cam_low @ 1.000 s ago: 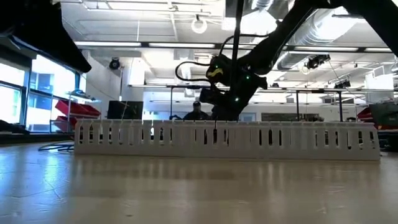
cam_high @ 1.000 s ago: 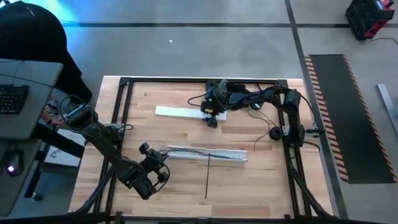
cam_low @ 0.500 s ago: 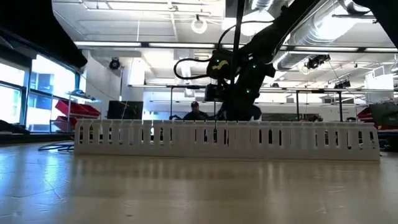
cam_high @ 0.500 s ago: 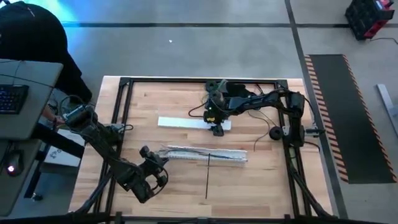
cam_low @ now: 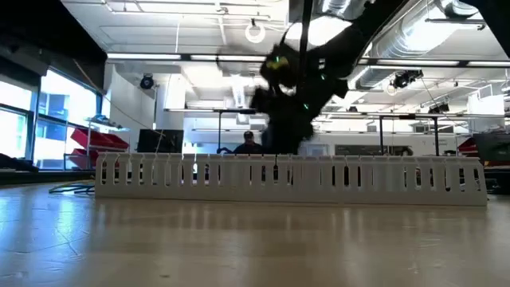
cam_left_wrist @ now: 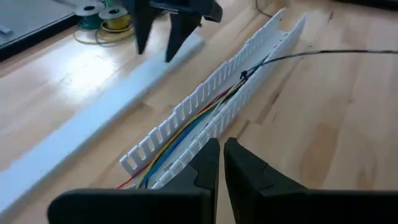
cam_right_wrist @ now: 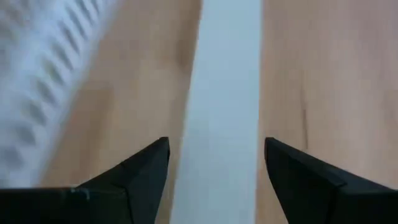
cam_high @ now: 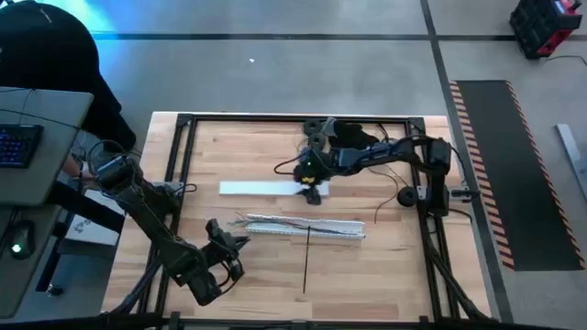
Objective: Ziptie cables
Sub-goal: Close the white cable duct
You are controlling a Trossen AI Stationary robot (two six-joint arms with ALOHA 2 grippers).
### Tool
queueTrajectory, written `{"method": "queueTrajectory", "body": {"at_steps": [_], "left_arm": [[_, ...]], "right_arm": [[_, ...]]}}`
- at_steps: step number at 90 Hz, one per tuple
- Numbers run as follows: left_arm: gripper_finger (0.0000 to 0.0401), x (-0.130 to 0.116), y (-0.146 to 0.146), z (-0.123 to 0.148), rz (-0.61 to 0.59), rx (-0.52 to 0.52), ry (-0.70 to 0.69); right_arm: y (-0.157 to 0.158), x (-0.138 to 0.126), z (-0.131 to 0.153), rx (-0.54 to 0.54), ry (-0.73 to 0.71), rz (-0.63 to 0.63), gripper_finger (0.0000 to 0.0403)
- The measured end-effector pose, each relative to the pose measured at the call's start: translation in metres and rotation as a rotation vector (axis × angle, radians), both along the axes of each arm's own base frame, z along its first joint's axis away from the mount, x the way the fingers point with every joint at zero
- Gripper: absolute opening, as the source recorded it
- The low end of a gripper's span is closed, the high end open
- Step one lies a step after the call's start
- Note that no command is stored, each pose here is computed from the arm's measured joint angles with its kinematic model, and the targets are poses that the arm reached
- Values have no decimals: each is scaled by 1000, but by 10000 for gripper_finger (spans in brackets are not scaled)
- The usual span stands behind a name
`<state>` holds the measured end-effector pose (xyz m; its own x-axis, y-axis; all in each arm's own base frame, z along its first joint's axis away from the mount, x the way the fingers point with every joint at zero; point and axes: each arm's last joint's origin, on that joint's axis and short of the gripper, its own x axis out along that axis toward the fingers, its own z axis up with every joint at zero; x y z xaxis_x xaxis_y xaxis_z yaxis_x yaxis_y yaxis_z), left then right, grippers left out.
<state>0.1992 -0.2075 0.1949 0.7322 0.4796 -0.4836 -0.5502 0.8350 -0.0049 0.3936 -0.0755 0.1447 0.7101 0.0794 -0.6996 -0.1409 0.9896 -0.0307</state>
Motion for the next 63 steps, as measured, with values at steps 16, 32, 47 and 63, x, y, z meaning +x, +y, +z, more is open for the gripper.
{"method": "queueTrajectory", "body": {"at_steps": [16, 32, 47, 63], "left_arm": [[7, 0, 0, -1, 1, 0, 1], [7, 1, 0, -1, 3, 0, -1], [7, 1, 0, -1, 4, 2, -7], [7, 1, 0, -1, 5, 8, -11]], "right_arm": [[2, 9, -2, 17, -79, -11, 245], [19, 26, -18, 56, -199, 24, 251], [44, 36, -37, -133, -225, -11, 266], [42, 33, -56, -124, -128, -22, 262]]}}
